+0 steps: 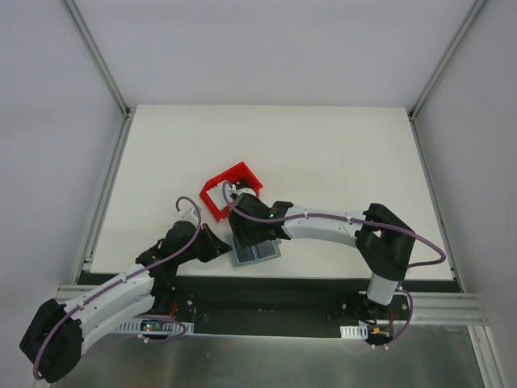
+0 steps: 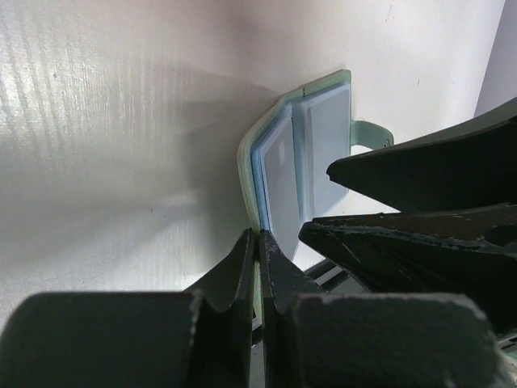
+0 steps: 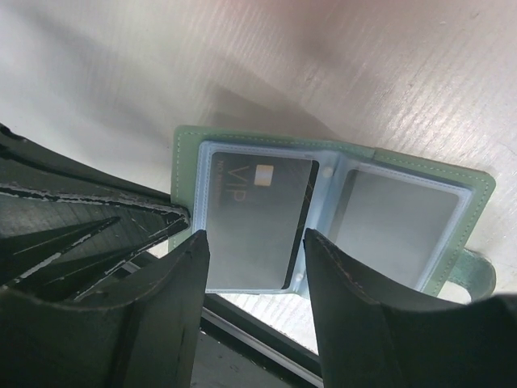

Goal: Put the credit cards into the card holder
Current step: Insert the credit card into the card holder.

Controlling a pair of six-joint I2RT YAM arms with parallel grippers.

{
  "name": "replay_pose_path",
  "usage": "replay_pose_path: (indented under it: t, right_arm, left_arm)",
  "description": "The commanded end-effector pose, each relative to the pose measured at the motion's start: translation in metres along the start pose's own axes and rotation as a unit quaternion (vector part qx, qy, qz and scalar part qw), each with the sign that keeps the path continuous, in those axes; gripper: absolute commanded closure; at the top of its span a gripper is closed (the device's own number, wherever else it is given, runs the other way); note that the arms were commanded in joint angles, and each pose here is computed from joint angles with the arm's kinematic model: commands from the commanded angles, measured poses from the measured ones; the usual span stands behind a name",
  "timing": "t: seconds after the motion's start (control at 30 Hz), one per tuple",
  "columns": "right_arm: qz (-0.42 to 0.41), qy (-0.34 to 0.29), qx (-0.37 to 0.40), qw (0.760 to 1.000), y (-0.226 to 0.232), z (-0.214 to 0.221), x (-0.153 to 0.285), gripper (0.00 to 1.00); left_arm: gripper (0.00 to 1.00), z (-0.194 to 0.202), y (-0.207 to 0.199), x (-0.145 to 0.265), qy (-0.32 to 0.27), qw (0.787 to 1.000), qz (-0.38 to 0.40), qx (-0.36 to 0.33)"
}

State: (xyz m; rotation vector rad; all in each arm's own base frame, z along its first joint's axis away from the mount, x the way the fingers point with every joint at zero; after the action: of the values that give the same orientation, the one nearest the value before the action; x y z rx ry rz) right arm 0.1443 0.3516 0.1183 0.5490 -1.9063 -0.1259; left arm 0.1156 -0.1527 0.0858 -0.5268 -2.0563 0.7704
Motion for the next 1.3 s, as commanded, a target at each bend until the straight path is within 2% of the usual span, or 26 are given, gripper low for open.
replay_pose_path:
  t: [0.0, 0.47, 0.93, 1.27]
  right_arm:
    - [-0.001, 0.005, 0.011, 1.000, 0.006, -0.001, 0.004, 0.47]
    - [-0.021, 0.010, 0.016, 1.000, 0.015, 0.004, 0.007, 0.45]
    - [0.011, 0.021, 0.024, 0.999, 0.009, 0.009, -0.002, 0.46]
    - [0.063, -0.005, 0.053, 0.997, 0.010, 0.003, 0.007, 0.49]
  left_arm:
    - [1.00, -0.009, -0.013, 0.003, -0.012, 1.000, 0.026, -0.013]
    - [1.00, -0.012, -0.016, 0.001, -0.017, 0.999, 0.034, -0.013]
    - [1.00, -0.011, -0.016, 0.002, -0.020, 0.999, 0.037, -0.011]
    - [1.00, -0.010, -0.015, 0.002, -0.018, 0.999, 0.038, -0.011]
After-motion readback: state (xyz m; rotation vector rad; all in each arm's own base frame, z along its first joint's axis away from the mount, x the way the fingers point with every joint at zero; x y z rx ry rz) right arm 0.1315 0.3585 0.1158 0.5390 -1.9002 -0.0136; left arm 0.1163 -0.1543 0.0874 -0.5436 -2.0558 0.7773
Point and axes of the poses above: each gripper's point midway between its finger pads, its own x axis back along the fingers, its own y axis along the line the jaws close on, z = x × y, the point moved 7 cm from there along x, back along the fingers, and after that the axes turned 11 degrees about -x, right-handed, at the moved point
